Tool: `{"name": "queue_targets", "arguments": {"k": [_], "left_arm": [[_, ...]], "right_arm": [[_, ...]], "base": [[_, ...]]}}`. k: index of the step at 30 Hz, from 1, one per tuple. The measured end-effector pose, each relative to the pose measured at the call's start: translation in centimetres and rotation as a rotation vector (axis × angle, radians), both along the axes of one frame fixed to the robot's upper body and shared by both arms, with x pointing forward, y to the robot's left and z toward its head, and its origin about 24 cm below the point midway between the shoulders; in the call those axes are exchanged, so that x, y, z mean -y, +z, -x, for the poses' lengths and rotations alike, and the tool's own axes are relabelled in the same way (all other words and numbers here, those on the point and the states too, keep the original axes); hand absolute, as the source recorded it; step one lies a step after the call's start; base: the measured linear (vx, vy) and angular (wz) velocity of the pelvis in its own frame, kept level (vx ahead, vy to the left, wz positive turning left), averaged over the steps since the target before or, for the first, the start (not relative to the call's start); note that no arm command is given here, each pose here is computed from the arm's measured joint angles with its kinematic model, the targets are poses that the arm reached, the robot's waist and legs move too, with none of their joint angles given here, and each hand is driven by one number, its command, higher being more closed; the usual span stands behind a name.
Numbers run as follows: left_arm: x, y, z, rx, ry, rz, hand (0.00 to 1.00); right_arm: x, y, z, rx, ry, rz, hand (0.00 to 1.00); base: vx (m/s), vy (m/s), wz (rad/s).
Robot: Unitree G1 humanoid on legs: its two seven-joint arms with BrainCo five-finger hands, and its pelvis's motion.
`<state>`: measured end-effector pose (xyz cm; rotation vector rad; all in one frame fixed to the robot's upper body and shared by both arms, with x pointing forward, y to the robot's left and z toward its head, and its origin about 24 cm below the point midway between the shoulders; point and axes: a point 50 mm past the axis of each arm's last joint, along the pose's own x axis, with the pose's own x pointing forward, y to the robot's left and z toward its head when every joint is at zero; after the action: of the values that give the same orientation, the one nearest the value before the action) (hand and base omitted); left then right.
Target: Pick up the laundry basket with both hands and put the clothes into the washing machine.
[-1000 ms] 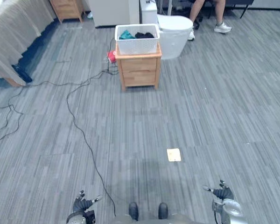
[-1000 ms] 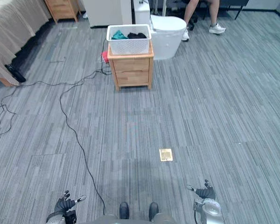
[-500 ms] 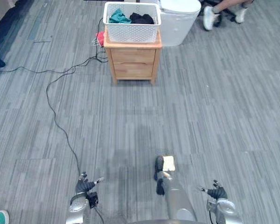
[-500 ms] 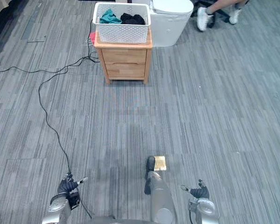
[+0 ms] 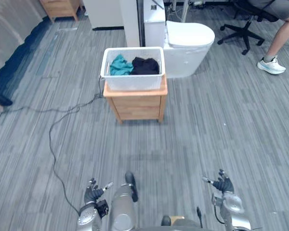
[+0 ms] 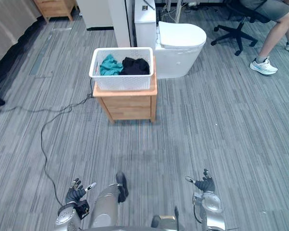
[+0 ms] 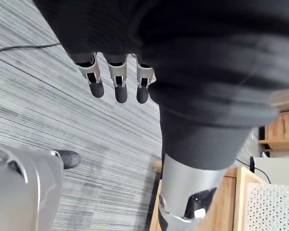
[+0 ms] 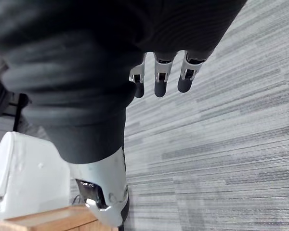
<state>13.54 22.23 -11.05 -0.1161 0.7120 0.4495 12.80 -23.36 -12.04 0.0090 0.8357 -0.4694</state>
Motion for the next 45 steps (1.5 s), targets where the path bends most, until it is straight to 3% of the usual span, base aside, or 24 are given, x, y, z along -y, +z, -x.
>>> {"name": "queue_targets", "arguments": {"k": [7, 12, 17, 25, 30, 34, 38, 45], "left_arm": [[-0.7, 0.4, -1.4, 0.001, -0.043, -0.034, 0.0], [-1.4, 0.3, -1.4, -0.014, -0.047, -0.061, 0.0], [0.7, -0.5, 0.3, -0.037, -0.01, 0.011, 0.0], [-1.3, 0.8, 0.6, 0.021, 0.056, -0.035, 0.0], [-4.1, 1.9, 0.7, 0.047, 0.109, -0.106, 0.0], [-6.1, 3.5, -0.7, 0.099, 0.111, -0.187, 0.0], [-6.2, 5.0, -3.2, 0.179, 0.099, -0.218, 0.0], [-2.4, 7.0, -10.3, 0.278, -0.069, -0.243, 0.0]], "right_arm": [[-1.8, 0.1, -1.9, 0.027, 0.087, -0.023, 0.0], [-1.6, -0.1, -1.3, 0.009, 0.079, -0.019, 0.0], [-0.7, 1.3, -1.8, 0.071, 0.099, 0.033, 0.0], [-0.7, 5.3, -5.0, 0.275, 0.137, 0.104, 0.0], [-1.0, 7.3, -5.7, 0.37, 0.143, 0.136, 0.0], [-1.4, 8.4, -7.3, 0.425, 0.166, 0.14, 0.0], [-1.6, 8.8, -9.4, 0.43, 0.241, 0.175, 0.0], [-2.5, 9.5, -14.2, 0.409, 0.351, 0.227, 0.0]], "base": [[0.55, 0.144, 0.23], [0.42, -0.098, 0.45], [0.35, -0.185, 0.21], [0.31, 0.037, -0.3], [0.2, 0.127, 0.03], [0.07, 0.042, -0.05], [0.0, -0.002, -0.22], [-0.11, 0.01, -0.17]]}}
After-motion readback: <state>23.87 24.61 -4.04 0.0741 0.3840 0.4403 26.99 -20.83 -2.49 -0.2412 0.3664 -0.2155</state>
